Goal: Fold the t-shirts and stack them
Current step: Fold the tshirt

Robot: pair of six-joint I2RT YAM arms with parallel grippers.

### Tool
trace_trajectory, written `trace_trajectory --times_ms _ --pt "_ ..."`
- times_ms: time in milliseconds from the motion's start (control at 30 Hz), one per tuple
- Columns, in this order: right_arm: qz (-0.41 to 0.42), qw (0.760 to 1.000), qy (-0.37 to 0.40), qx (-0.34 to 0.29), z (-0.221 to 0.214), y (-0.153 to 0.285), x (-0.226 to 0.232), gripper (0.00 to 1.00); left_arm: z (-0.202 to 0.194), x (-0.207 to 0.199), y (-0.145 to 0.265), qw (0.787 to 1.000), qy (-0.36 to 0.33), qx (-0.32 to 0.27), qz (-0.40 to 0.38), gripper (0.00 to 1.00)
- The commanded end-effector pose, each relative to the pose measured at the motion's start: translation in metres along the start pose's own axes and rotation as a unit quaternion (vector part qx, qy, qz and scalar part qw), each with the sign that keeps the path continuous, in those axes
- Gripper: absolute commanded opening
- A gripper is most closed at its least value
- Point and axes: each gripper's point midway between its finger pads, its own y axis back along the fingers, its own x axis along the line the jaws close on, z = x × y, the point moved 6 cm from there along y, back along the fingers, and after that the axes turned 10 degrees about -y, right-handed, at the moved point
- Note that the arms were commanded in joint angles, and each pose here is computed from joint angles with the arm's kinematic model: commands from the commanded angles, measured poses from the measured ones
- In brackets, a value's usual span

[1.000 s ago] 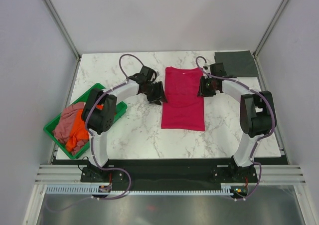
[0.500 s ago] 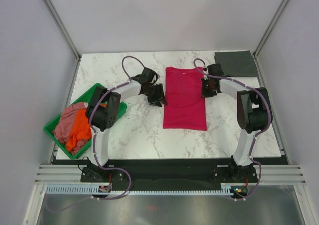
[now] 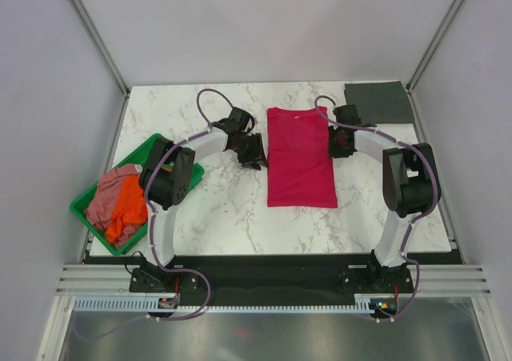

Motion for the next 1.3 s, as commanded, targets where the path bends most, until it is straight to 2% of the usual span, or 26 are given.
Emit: trace_trajectory --times_ms 0,33,133,200,267,333,533,667,967,1133,1200,1267 --pt "-0.008 0.999 -0.012 -0.037 0.018 0.023 0.001 0.33 0.0 0.018 0.009 0.997 -0.004 -0.009 0.073 0.45" --pt "0.003 0.999 -0.012 -0.038 0.021 0.029 0.004 0.38 0.003 0.015 0.016 0.997 -0.007 -0.016 0.07 0.46" --pt "0.054 0.998 -0.009 -0.043 0.032 0.05 0.02 0.39 0.014 -0.004 0.037 0.998 -0.019 -0.041 0.043 0.46" --pt "0.095 0.995 0.0 -0.039 0.031 0.063 0.034 0.28 0.02 -0.019 0.045 0.998 -0.032 -0.047 0.012 0.46" --pt "0.125 0.992 0.005 -0.034 0.028 0.071 0.044 0.08 0.027 -0.033 0.046 0.998 -0.044 -0.05 -0.015 0.43" --pt "0.168 0.986 0.003 -0.02 0.022 0.078 0.059 0.0 0.028 -0.043 0.044 0.997 -0.046 -0.039 -0.048 0.4" --pt "0.243 0.97 0.021 0.02 0.006 0.074 0.09 0.0 0.032 -0.053 0.02 0.996 -0.058 -0.027 -0.059 0.36" --pt "0.227 0.973 0.022 0.033 0.005 0.052 0.09 0.0 0.036 -0.043 0.004 0.997 -0.056 -0.024 -0.04 0.35" --pt "0.177 0.982 0.02 0.066 -0.009 0.005 0.079 0.0 0.021 0.005 -0.035 0.997 -0.04 -0.006 0.063 0.34" --pt "0.165 0.984 0.024 0.065 -0.011 0.003 0.075 0.0 0.018 0.013 -0.032 0.996 -0.031 -0.008 0.083 0.35" --pt "0.169 0.984 0.022 0.057 -0.005 0.007 0.077 0.0 0.023 0.001 -0.021 0.997 -0.041 -0.015 0.058 0.39" --pt "0.174 0.984 0.021 0.047 0.006 0.017 0.082 0.06 0.029 -0.009 -0.011 0.997 -0.056 -0.025 0.037 0.45"
